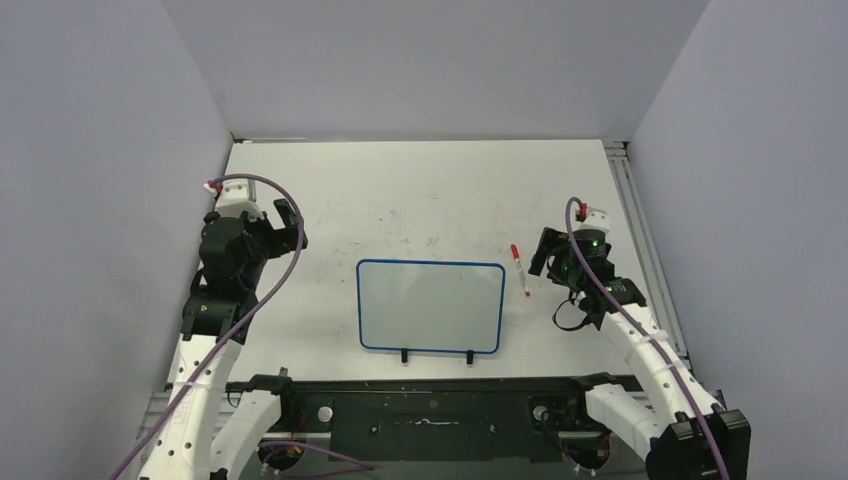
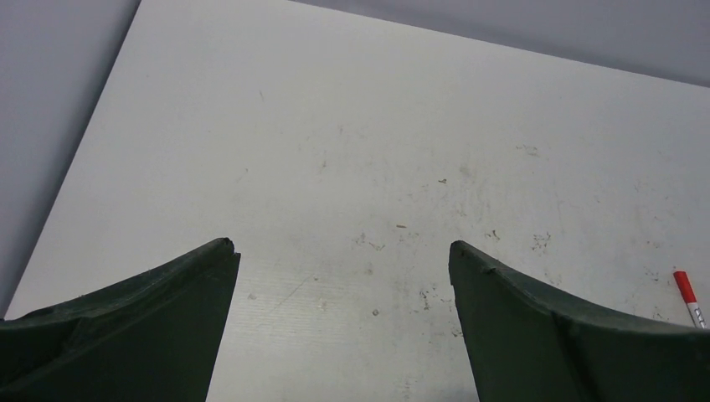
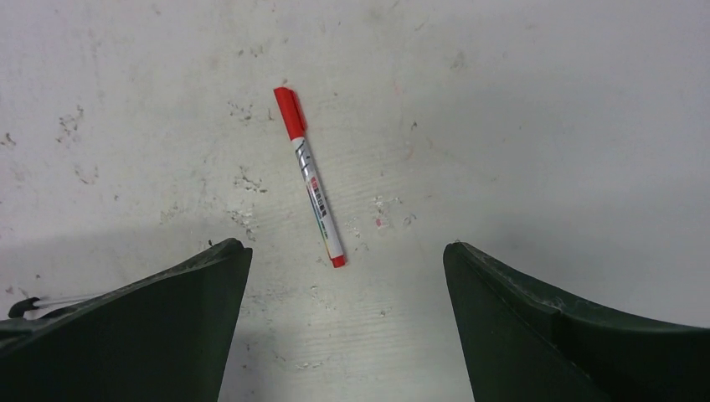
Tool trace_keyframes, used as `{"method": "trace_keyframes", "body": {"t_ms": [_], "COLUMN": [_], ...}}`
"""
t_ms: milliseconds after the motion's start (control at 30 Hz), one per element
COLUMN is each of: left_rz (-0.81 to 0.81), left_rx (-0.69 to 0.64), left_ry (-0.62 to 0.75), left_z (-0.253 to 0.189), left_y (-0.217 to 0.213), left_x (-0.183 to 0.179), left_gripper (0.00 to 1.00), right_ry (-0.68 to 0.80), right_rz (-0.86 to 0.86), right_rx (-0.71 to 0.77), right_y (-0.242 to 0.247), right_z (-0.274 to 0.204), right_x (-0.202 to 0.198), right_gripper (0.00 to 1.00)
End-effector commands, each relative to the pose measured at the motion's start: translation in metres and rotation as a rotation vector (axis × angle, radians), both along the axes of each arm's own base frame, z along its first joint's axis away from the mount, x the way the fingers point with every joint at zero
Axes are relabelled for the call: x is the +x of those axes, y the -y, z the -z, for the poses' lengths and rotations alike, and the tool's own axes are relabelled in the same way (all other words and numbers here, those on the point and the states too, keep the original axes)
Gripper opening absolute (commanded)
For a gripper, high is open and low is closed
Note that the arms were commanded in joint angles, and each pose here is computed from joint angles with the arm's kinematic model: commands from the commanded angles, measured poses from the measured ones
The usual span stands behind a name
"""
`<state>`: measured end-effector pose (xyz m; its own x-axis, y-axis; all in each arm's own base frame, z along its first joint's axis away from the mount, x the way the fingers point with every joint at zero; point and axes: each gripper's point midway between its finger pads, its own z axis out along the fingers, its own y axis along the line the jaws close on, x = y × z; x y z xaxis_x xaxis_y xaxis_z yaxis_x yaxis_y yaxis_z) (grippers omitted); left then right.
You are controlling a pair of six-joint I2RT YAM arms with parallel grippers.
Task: Write a sentence on the whiteboard
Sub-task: Open the whiteboard marker at the center of the board.
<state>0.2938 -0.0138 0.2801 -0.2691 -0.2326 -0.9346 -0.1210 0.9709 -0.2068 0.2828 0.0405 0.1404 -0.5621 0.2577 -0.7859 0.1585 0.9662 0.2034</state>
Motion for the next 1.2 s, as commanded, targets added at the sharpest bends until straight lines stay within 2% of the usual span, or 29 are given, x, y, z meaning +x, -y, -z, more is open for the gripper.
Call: {"method": "trace_keyframes", "body": {"t_ms": [0, 333, 533, 700, 900, 1167], "left_rz": [0.116, 0.222, 0.228, 0.226, 0.223, 0.225], "left_rx": [0.027, 0.007, 0.011, 0.014, 0.016, 0.017], "left_ry": [0.077, 0.072, 0.068, 0.072, 0.071, 0.071], "left_z": [-0.004, 0.009, 0.012, 0.011, 0.012, 0.012], "left_y": [0.016, 0.042, 0.044, 0.044, 0.043, 0.043], "left_x": [0.005, -0.004, -0.005, -0.006, -0.006, -0.006], "left_gripper": [0.96, 0.96, 0.96, 0.96, 0.96, 0.96], "right_ry": [-0.094, -0.295, -0.343, -0.356, -0.386, -0.412], "right_rz": [-0.029, -0.112, -0.151, -0.166, -0.196, -0.212], "right_rx": [0.016, -0.038, -0.074, -0.097, -0.106, -0.113], "right_y": [-0.008, -0.026, -0.036, -0.039, -0.043, -0.049], "right_z": [0.014, 0.072, 0.088, 0.093, 0.103, 0.114], "right_x": [0.004, 0.01, 0.015, 0.021, 0.026, 0.028], "right_gripper": [0.85, 0.65, 0.51, 0.46, 0.35, 0.31]}}
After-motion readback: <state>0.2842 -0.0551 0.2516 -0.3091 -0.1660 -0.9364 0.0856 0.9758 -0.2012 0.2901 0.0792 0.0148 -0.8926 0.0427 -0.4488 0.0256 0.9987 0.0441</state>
